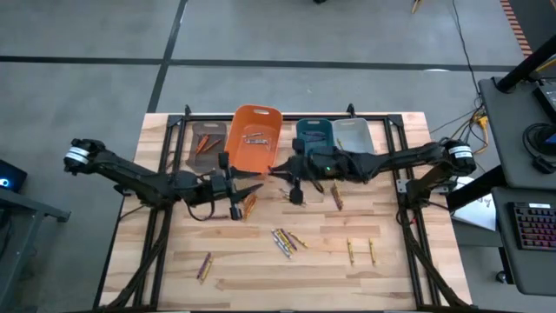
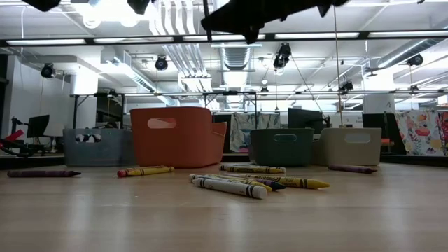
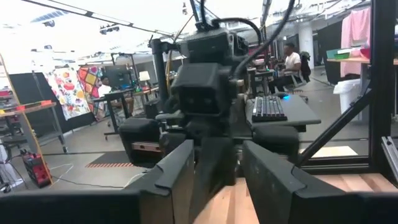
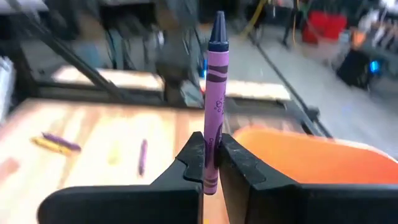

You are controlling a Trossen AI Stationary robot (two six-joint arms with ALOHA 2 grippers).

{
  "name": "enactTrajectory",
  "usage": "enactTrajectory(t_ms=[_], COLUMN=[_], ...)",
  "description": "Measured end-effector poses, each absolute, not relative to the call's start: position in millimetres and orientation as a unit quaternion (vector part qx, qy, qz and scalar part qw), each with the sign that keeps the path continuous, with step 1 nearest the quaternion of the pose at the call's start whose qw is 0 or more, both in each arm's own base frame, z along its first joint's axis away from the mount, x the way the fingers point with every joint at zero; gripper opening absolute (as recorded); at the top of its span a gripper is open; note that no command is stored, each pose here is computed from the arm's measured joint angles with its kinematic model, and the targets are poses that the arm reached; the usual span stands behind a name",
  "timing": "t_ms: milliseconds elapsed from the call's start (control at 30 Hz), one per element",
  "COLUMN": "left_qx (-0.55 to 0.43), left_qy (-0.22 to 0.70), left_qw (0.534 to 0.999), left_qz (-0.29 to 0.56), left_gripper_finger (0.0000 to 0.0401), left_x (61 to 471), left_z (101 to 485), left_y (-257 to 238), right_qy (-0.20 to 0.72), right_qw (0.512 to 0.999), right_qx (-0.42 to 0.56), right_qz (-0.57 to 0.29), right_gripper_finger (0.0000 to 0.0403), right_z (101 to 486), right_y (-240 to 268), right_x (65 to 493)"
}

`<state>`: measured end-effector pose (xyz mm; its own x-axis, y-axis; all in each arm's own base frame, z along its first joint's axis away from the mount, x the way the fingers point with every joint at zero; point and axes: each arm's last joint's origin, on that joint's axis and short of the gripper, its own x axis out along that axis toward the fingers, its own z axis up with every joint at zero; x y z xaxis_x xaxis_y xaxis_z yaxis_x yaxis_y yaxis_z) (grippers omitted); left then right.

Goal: Sort crayons
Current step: Put the purple crayon into the blue bin

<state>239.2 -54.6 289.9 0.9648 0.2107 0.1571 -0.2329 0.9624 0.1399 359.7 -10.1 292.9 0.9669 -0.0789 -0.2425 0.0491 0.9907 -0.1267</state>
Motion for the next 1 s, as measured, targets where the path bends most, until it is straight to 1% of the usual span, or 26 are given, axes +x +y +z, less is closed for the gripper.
enactTrajectory(t_ms=[267, 433, 767, 1000], left_qx=[0.079, 0.075, 0.079, 0.092], left_qy=[-0.07, -0.077, -0.065, -0.061], left_qw=[0.988, 0.988, 0.988, 0.987], left_qz=[0.113, 0.113, 0.112, 0.114], left_gripper_finger=[0.0123, 0.0123, 0.0123, 0.0123], left_x=[208, 193, 183, 184], left_z=[311, 319, 321, 321], left_y=[-46, -41, -39, -38], right_qy=[0.25, 0.337, 0.508, 0.57], right_qw=[0.963, 0.933, 0.851, 0.811], right_qx=[-0.075, -0.07, -0.042, -0.046], right_qz=[-0.071, -0.101, -0.131, -0.123], right_gripper_finger=[0.0015, 0.0015, 0.0015, 0.0015], right_z=[312, 308, 267, 236], right_y=[-53, -89, -155, -186], right_x=[370, 366, 339, 331])
